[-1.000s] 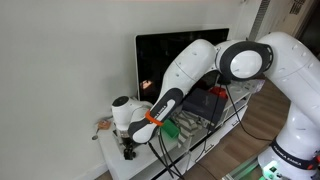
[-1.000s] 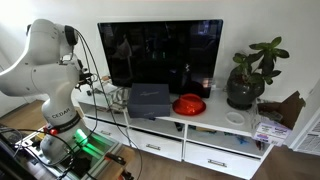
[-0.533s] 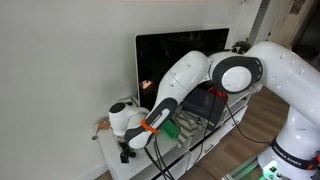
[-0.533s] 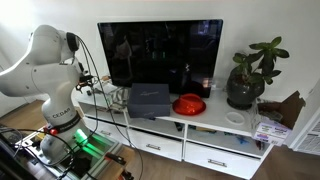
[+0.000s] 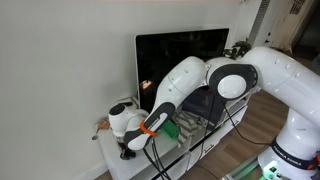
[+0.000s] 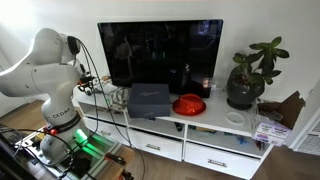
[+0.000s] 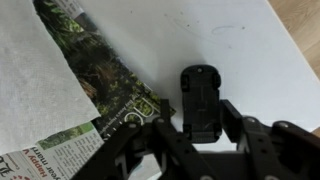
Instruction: Pick up the upside down laying toy car on the far left of the television stand and place it in the green storage box
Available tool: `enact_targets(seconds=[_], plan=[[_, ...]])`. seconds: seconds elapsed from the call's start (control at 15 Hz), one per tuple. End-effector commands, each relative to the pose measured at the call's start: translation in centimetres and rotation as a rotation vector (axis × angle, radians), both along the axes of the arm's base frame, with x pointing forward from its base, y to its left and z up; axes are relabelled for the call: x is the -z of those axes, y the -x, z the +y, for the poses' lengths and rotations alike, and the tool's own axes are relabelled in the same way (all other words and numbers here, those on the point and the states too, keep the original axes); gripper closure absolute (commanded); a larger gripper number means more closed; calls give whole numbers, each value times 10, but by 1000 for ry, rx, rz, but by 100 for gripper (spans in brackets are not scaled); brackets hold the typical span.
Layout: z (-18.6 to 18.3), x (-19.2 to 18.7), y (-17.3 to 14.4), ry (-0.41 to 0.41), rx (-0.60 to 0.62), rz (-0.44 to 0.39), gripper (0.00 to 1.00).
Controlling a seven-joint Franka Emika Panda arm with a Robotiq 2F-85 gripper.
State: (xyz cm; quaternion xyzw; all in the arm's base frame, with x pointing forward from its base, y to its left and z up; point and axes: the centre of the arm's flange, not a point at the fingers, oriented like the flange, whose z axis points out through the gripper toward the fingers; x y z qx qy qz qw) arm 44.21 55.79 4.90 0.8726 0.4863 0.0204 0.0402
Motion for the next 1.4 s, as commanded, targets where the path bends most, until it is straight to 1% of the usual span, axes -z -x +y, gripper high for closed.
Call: enact_targets(seconds=[0.0,0.13,0.27,0.4,0.6,0.8,0.87,1.0,1.13,1.27,1.33], plan=[[6,3,-5,-5,3,-32,77],[3,-2,-6,-12,13,-26,89],[-1,-14,-5,-17,31,-14,89],[-12,-33,-1,-6,59,-9,89],[-39,-65,10,12,127,-27,89],[-70,-93,31,-1,203,-10,89],[-79,-99,36,6,220,-16,89],[-96,-110,45,-13,235,-30,89],[-113,-116,55,-12,251,-42,89],[-135,-119,62,11,284,-76,89],[-149,-119,63,16,324,-101,89]])
